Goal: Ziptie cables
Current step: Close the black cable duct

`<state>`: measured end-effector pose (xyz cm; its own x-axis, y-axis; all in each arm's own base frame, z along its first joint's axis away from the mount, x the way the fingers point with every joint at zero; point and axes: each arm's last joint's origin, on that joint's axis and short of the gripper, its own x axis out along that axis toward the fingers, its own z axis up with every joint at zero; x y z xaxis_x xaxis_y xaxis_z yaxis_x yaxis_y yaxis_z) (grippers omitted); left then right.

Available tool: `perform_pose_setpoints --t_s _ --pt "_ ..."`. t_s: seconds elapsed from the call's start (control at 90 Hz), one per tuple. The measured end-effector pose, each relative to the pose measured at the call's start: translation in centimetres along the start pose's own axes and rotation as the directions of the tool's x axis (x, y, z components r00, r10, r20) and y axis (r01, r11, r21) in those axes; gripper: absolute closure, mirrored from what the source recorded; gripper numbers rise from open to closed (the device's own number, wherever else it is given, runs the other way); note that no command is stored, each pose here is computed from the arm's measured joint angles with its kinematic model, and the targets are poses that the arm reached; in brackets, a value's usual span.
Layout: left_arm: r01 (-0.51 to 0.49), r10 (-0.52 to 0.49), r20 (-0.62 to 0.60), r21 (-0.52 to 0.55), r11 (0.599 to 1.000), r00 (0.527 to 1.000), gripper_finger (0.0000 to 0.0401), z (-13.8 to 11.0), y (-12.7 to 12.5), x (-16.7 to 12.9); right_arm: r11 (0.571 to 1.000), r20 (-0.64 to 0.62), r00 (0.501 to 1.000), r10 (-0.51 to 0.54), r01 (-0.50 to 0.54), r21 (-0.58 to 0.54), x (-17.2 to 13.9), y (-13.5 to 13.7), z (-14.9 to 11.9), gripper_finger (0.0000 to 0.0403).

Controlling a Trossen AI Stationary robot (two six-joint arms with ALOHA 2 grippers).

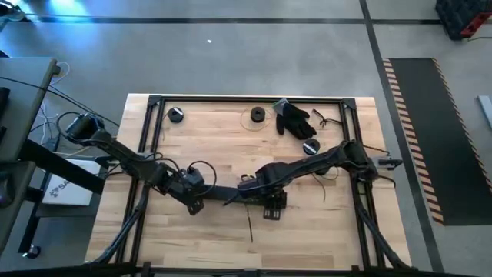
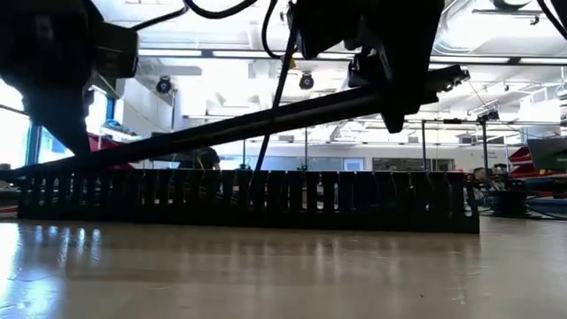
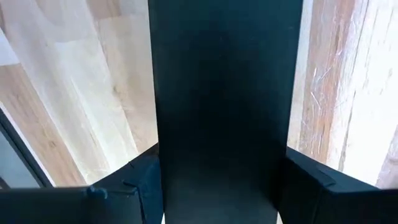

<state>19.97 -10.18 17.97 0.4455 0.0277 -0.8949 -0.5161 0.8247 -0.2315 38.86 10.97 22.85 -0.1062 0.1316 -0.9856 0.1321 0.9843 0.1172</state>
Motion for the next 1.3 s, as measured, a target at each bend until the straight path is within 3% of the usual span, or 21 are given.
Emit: perform_pose_setpoints --t_s 0.878,1.3 --pt "-0.005 0.005 0.051 -0.013 1.0 0.999 0.0401 1.1 0.0 -0.5 0.997 -0.029 0.999 0.021 -0.019 0.08 0.0 -0.2 -0.1 0.0199" --pt "-0.038 0.041 0.086 -0.035 0.999 0.995 0.0401 0.5 2.1 1.5 0.995 -0.036 0.999 0.027 -0.023 0.095 -0.1 -0.3 -0.1 0.0199"
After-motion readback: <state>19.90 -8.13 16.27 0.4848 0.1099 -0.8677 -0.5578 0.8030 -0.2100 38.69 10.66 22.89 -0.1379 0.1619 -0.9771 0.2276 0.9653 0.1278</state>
